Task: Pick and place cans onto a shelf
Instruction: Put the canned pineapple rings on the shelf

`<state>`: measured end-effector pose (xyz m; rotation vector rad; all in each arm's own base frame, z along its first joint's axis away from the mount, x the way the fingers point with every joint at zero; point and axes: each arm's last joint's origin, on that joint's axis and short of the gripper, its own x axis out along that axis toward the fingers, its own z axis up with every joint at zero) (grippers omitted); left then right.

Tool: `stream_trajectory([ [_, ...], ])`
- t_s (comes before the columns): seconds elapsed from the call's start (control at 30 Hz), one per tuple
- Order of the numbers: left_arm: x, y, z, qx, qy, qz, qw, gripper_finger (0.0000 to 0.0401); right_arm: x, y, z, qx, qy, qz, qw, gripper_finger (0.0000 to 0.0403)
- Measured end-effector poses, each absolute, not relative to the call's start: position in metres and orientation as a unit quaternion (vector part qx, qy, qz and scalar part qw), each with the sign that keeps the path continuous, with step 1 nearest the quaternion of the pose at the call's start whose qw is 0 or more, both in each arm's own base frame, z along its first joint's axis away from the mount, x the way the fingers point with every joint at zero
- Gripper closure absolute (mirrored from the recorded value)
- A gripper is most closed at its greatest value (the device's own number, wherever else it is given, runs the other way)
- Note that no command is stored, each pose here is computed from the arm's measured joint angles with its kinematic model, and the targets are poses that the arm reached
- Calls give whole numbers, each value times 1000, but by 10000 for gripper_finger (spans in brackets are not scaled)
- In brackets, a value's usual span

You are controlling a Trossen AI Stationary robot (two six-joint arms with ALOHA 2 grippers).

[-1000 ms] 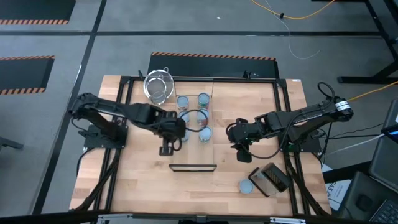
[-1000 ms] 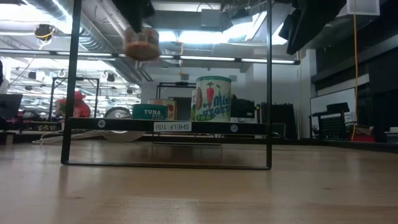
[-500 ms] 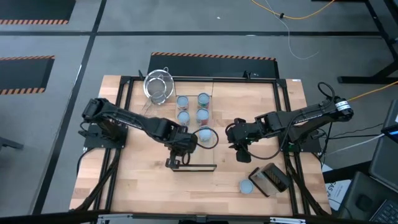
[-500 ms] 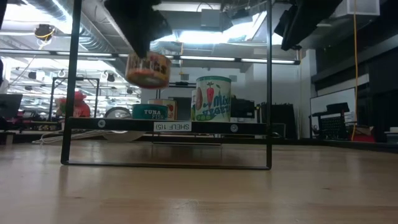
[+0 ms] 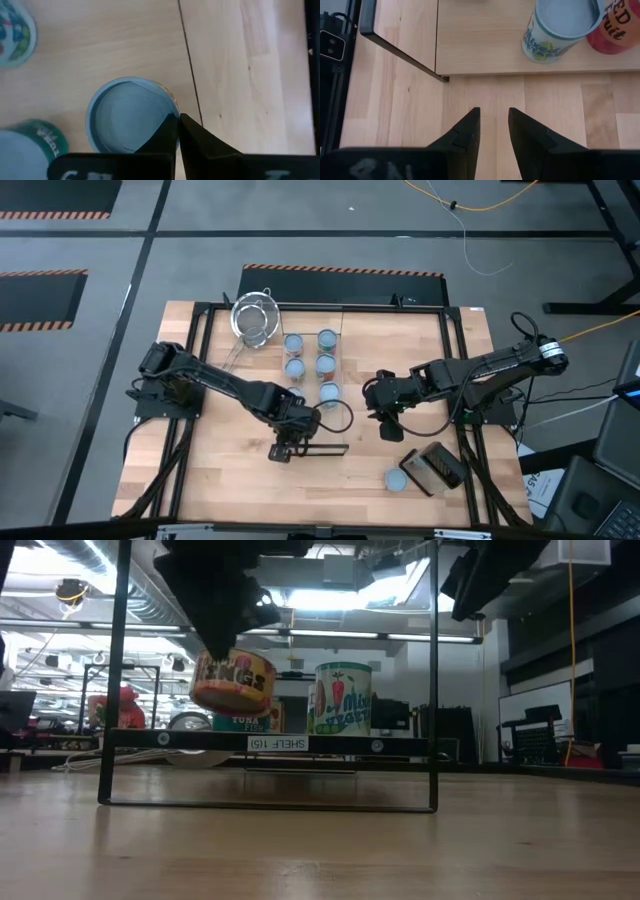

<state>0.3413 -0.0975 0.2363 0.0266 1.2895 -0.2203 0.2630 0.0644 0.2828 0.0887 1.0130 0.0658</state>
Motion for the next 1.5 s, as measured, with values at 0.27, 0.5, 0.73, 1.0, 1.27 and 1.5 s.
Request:
stream_trajectory([
  [0.27,341,-96,235,7,603,-101,791,392,263,64,283,42,485,32,873,297],
  [0.5,341,-96,236,-3,603,-93,792,398,263,64,283,42,485,32,873,297],
  [0.73,329,-90,262,12,569,-71,819,399,263,64,283,42,485,32,873,297],
  [1.0,317,-76,281,5,558,-58,828,399,263,64,283,43,485,31,873,297],
  [1.27,317,-68,258,3,568,-63,821,399,263,64,283,43,485,31,873,297],
  [1.5,316,-69,238,-10,561,-79,824,396,263,64,283,43,485,32,873,297],
])
